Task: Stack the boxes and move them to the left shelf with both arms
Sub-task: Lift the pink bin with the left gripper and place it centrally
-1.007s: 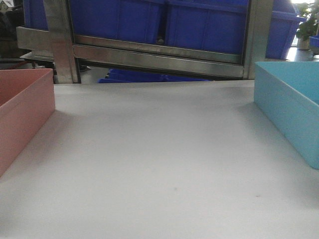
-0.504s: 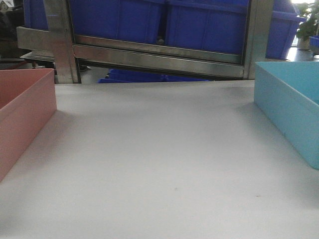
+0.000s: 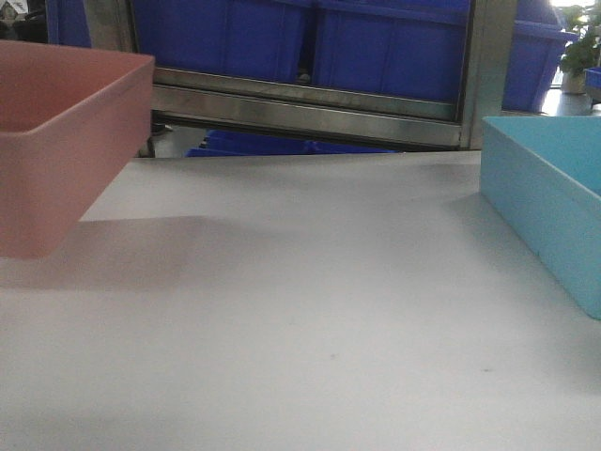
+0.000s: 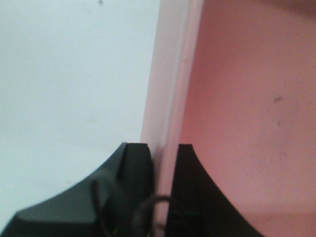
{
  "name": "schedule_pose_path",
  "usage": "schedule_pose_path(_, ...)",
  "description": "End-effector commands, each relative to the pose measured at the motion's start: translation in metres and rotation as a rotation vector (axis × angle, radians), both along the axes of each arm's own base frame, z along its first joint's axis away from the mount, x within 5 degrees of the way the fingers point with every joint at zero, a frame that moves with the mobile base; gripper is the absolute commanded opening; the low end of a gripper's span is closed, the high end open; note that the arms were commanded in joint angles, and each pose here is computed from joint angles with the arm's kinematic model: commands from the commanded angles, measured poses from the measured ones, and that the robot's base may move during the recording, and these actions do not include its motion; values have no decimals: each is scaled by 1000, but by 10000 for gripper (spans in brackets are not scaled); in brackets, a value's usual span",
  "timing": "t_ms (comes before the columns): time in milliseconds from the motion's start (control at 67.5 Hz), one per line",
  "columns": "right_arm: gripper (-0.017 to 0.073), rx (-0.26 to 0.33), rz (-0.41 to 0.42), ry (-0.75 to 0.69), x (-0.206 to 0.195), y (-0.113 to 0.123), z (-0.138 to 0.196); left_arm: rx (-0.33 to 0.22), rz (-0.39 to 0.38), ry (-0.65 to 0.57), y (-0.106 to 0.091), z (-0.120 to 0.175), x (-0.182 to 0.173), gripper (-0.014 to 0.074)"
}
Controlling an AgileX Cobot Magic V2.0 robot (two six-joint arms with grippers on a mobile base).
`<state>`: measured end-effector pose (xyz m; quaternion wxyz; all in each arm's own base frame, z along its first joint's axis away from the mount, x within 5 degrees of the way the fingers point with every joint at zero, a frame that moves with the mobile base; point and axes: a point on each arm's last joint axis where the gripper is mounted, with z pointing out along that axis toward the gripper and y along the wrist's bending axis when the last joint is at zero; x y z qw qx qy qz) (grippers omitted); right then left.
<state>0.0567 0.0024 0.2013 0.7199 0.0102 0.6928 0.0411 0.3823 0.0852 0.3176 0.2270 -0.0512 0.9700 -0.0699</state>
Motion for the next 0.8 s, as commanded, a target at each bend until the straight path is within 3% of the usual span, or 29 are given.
schedule_pose_path(0,67,-6,-2,-137,-4,0,18,-132,11,-135,-36,50,-13,-1)
schedule_pose_path(104,67,-6,-2,-137,-4,0,18,-206,12,-109,-70,55,-14,-1)
schedule_pose_path(267,67,-6,-2,-137,-4,0,18,-259,-40,-64,-124,48,-15,-1)
schedule_pose_path(429,67,-6,-2,-137,-4,0,18,-235,-30,-38,-172,25,-19,-1)
schedule_pose_path(563,67,-6,-2,-137,-4,0,18,-252,-40,-19,-202,0,-27,-1)
schedule_pose_path(785,67,-6,-2,-137,-4,0,18,-285,-31,-23,-234,-37,-40,-1)
